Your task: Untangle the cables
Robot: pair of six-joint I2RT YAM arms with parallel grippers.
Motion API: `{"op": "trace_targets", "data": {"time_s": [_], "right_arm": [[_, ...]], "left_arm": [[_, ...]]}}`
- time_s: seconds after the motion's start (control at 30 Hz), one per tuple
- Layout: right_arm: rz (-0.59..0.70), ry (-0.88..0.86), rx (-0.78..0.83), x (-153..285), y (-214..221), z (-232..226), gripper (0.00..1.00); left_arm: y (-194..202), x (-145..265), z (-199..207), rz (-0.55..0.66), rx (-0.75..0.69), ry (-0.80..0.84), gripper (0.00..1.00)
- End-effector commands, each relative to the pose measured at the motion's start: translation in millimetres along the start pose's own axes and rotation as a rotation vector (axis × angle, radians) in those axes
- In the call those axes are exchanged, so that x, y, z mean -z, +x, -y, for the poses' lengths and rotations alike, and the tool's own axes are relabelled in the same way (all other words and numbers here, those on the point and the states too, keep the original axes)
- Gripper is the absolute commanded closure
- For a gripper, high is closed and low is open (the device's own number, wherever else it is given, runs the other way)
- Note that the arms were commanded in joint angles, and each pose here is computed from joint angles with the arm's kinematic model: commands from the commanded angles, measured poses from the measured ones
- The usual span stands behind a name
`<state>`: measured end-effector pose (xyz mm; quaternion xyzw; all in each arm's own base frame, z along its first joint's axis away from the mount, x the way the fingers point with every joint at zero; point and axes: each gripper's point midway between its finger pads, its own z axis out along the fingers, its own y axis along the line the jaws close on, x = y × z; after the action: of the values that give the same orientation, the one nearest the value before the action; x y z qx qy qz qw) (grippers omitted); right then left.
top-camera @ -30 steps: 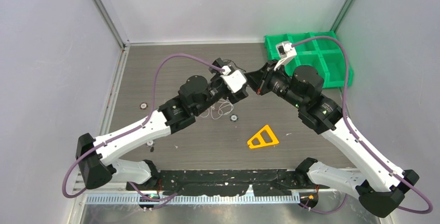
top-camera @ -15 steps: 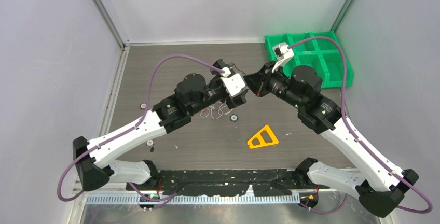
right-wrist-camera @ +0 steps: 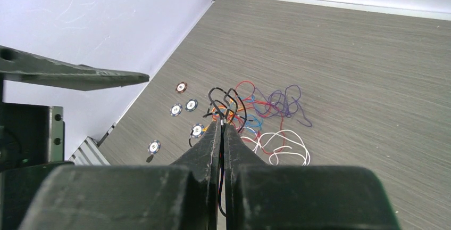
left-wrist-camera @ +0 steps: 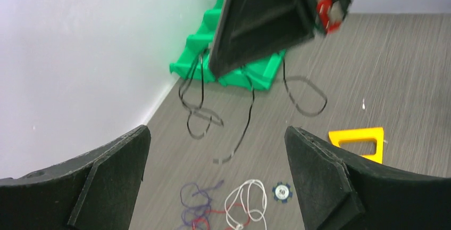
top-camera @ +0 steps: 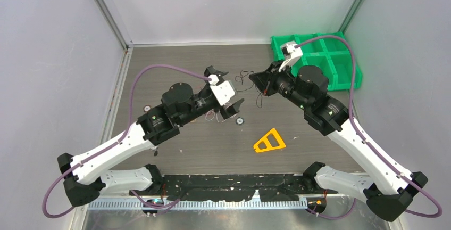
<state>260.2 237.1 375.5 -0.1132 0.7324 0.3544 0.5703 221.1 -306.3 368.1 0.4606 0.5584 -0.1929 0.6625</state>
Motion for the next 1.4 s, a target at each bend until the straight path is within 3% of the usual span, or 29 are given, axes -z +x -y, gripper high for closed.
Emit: {"op": "trace_targets", "data": {"time_s": [0.0,0.37,0.73,0.8,0.9,1.07,1.27,1.37], "right_arm": [[0.039,-0.043,-0.037,-3,-11,-11,0.95],[0.044,-0.185,-0.075,6,-9,-36,0.95],[0.054,-0.205,-0.109,3,-11,-41,0.95],[0.047,-0.215,-0.119,5,-10,-43,0.95],[0.047,-0.199,-0.111,10,-11,-41,0.95],[0.043,-0.163,-0.071,16,-12,-33,0.95],[0.033,-0.203,-0.069,23,-15,-40,0.95],[0.035,-0.206,-0.062,26,-17,-41,0.95]], "left_arm": [[-47,-17,-3,0.120,-0.009,0.005,0.00],[-57,-48,1,0.170,-0.063,0.015,0.00],[-54,-58,11,0.176,-0.002,0.046,0.03],[-52,-60,4,0.162,-0.006,0.011,0.14],[-45,-57,-9,0.142,-0.022,-0.040,0.44],[-28,-49,-4,0.096,-0.029,0.014,0.77],[-14,-47,-3,0.042,-0.026,0.037,1.00],[-13,-44,-3,0.045,-0.027,0.055,1.00]]}}
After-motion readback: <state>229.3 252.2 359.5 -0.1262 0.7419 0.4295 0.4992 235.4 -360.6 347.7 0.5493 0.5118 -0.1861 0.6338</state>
